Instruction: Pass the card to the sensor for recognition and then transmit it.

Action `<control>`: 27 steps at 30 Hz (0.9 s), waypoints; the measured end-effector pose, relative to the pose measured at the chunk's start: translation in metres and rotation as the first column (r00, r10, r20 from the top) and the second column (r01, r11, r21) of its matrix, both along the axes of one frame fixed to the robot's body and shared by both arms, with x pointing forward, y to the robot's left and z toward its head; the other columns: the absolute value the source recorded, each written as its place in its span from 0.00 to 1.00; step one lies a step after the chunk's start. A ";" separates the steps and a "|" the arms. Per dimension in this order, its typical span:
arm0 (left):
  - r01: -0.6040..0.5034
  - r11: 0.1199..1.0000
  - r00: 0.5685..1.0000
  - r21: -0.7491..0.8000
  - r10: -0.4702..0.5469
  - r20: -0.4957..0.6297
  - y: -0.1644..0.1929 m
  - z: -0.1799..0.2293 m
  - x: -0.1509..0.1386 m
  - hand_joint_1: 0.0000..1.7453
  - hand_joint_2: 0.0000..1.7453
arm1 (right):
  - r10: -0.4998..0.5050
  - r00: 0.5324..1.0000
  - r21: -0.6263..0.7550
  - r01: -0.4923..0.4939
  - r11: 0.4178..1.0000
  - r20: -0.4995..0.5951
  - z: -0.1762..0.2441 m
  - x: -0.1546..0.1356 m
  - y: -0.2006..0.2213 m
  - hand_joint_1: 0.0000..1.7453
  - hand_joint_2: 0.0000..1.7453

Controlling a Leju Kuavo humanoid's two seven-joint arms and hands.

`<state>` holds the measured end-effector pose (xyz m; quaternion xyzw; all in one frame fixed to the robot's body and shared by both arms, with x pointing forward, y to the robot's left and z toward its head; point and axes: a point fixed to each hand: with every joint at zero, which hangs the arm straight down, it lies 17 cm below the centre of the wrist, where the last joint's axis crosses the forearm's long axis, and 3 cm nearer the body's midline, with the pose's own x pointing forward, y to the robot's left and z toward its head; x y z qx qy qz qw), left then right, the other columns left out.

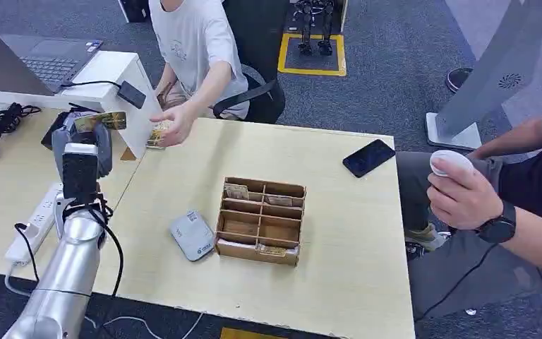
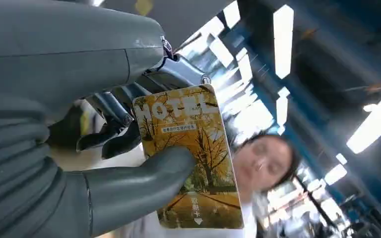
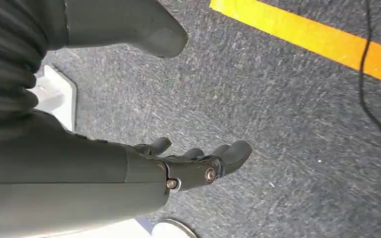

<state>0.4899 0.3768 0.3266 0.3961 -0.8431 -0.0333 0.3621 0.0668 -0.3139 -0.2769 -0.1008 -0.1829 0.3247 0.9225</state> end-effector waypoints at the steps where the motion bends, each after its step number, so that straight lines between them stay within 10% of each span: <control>1: -0.047 0.993 0.999 0.105 0.044 0.031 -0.004 0.011 -0.002 1.00 1.00 | 0.009 1.000 0.004 -0.009 1.000 0.004 0.000 0.002 0.001 0.00 1.00; 23: -0.119 0.915 0.993 0.386 0.111 0.045 -0.015 0.016 0.007 1.00 1.00 | 0.035 0.999 0.009 -0.034 0.999 -0.037 -0.002 -0.003 0.001 0.00 1.00; 24: -0.118 0.915 0.993 0.386 0.109 0.044 -0.015 0.016 0.008 0.00 1.00 | 0.035 0.999 0.009 -0.034 0.999 -0.037 -0.002 -0.003 0.001 0.00 1.00; 27: -0.099 0.920 0.995 0.380 0.096 0.026 -0.017 0.014 0.010 0.00 1.00 | 0.035 0.999 0.009 -0.035 0.999 -0.034 -0.001 -0.002 0.001 0.00 1.00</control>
